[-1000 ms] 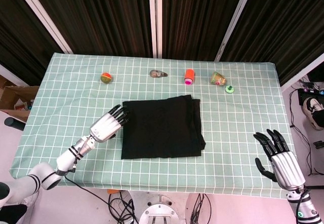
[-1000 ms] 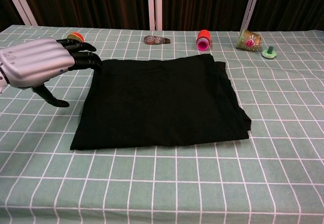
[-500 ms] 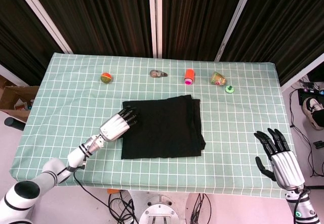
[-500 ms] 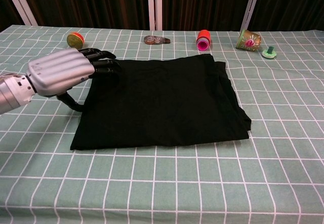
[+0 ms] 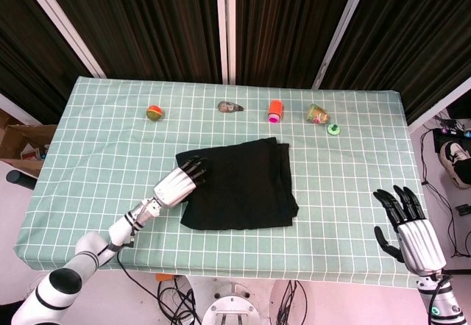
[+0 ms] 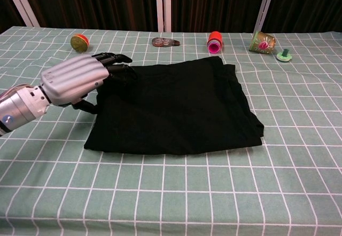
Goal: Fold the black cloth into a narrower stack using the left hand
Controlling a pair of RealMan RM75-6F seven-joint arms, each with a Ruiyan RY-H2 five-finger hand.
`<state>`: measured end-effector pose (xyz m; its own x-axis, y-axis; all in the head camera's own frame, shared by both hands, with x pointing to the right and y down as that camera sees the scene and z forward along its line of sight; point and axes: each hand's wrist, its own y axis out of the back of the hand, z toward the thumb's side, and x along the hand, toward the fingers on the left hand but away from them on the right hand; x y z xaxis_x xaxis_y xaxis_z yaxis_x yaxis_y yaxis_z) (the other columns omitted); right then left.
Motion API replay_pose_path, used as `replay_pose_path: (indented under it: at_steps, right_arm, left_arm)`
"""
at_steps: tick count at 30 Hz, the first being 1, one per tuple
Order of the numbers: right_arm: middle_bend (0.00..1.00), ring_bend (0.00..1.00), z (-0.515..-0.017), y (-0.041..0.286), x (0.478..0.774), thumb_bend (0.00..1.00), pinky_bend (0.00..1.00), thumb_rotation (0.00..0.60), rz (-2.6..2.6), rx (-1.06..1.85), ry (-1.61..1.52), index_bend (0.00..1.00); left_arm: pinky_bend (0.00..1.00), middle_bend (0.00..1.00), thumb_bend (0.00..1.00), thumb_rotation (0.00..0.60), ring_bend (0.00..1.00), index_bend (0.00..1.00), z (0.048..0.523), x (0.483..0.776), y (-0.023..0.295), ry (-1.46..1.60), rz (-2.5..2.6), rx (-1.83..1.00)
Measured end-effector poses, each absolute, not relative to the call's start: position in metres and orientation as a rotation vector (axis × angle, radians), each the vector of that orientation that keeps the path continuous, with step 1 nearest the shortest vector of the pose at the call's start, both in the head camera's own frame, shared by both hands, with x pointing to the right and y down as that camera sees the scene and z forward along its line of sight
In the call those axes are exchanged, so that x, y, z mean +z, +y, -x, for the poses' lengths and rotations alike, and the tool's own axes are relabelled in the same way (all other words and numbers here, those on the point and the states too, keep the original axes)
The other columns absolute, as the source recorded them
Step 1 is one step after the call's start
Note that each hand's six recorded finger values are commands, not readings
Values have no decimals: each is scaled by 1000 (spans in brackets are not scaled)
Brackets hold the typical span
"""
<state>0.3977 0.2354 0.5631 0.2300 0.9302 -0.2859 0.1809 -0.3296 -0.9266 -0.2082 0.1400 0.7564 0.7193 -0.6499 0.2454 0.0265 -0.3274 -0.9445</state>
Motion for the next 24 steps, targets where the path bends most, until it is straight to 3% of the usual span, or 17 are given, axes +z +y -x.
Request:
replay_pose_path:
  at_steps: [10, 17, 24]
  right_arm:
    - [164, 0, -396, 234, 566, 383, 55, 600, 1711, 1137, -1041, 139]
    - [164, 0, -394, 234, 571, 383, 54, 600, 1728, 1119, -1046, 139]
    - [163, 0, -396, 237, 577, 383, 54, 600, 1744, 1117, -1055, 139]
  left_arm:
    - [161, 266, 566, 600, 117, 612, 278, 727, 155, 603, 1728, -816]
    - [177, 266, 575, 600, 117, 599, 357, 684, 159, 674, 1633, -985]
    - [197, 266, 576, 600, 117, 582, 392, 639, 159, 713, 1576, -1090]
